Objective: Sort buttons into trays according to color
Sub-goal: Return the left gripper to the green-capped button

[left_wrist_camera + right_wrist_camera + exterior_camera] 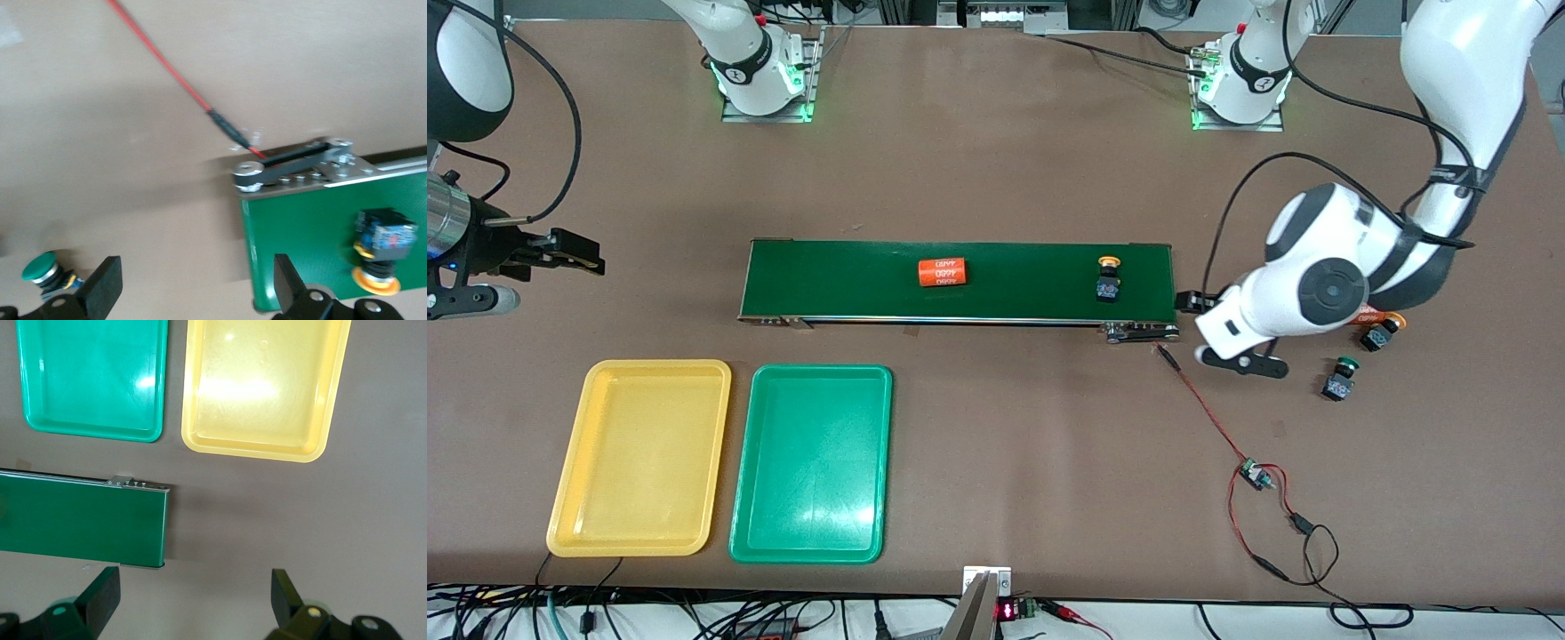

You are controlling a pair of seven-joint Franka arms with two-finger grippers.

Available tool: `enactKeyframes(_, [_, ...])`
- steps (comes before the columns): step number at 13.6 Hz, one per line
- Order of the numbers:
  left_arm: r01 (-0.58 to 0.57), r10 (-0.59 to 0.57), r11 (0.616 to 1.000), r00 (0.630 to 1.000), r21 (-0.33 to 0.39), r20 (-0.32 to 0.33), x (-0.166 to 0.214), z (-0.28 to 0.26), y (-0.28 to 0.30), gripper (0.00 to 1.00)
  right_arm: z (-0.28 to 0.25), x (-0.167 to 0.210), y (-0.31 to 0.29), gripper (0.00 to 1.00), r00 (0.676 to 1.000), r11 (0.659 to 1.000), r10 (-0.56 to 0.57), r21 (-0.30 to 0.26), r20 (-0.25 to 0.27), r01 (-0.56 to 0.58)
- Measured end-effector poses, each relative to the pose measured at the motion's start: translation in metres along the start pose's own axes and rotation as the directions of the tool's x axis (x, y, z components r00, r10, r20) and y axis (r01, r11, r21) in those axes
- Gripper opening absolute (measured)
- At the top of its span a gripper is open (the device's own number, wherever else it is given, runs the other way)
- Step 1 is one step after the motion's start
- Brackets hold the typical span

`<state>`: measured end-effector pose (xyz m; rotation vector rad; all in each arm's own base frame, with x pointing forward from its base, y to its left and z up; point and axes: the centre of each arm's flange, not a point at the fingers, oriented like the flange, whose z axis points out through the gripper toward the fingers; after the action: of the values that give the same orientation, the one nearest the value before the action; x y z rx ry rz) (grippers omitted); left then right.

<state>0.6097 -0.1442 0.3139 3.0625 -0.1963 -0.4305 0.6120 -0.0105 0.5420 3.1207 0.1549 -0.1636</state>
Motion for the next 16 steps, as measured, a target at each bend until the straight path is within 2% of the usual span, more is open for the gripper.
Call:
enactKeyframes(7, [0.108,-0.108,0.994,0.994,-0.014,0.034,0.004,0.014,-0.093,1.00,0.000,0.000,0.000,1.00,1.000,1.000,0.000,0.000,0.000,0.000])
enactKeyframes(16, [0.164,-0.156,0.983,0.982,-0.076,0.102,-0.029,0.068,-0.196,1.00,0.000,0.000,0.000,1.00,1.000,1.000,-0.003,0.000,0.000,0.003])
